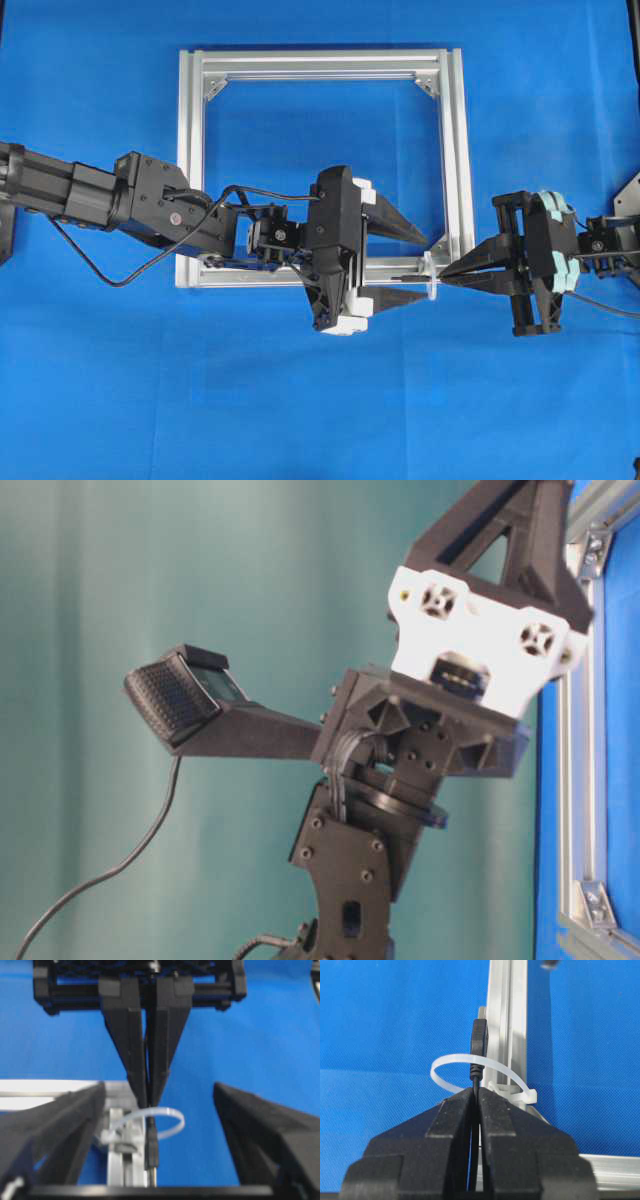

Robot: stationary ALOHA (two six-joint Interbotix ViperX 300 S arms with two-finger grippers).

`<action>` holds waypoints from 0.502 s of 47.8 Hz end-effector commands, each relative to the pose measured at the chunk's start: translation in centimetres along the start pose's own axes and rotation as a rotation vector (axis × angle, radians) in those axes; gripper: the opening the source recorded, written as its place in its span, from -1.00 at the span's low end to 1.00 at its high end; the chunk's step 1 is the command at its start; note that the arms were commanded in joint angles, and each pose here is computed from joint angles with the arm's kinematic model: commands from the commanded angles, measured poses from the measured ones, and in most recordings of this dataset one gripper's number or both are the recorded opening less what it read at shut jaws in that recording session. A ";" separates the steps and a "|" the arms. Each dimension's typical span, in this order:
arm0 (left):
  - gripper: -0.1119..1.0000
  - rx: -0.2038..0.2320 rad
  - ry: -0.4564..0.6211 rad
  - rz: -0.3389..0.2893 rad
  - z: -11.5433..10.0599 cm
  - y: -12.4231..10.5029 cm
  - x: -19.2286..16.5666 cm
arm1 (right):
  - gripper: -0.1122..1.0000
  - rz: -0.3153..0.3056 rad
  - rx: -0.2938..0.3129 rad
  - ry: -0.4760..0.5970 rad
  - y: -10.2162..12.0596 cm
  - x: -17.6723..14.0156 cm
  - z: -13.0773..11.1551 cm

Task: Insert the wire through the string loop located on the right side.
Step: 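Close the left gripper on the USB plug beyond the loop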

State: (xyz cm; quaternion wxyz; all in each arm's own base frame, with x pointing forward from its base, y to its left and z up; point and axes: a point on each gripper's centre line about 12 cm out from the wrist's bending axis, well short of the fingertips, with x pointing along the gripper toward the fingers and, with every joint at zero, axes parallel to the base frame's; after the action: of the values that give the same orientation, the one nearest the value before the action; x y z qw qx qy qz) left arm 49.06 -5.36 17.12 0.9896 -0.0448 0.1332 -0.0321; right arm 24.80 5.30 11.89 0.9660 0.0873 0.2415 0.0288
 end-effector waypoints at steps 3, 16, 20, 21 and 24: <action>0.80 0.002 -0.029 -0.006 1.5 -0.3 -0.1 | -0.83 0.004 0.003 -0.024 0.2 0.2 0.7; 0.72 0.002 0.022 -0.001 -0.9 0.0 0.8 | -0.83 0.004 0.004 -0.025 0.2 0.2 0.7; 0.72 0.001 0.042 -0.001 -2.1 -0.1 1.4 | -0.83 0.004 0.003 -0.024 0.2 0.1 0.7; 0.72 0.003 0.046 -0.001 -2.3 -0.1 1.5 | -0.83 0.004 0.004 -0.025 0.2 0.2 0.7; 0.72 -0.001 0.058 0.001 -3.0 0.0 1.7 | -0.83 0.004 0.003 -0.024 0.2 0.1 0.7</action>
State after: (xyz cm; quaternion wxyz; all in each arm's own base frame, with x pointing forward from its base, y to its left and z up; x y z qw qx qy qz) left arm 49.36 -5.49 12.65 0.9821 -0.0430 0.1808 -0.0299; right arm 24.80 5.30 11.89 0.9660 0.0873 0.2415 0.0288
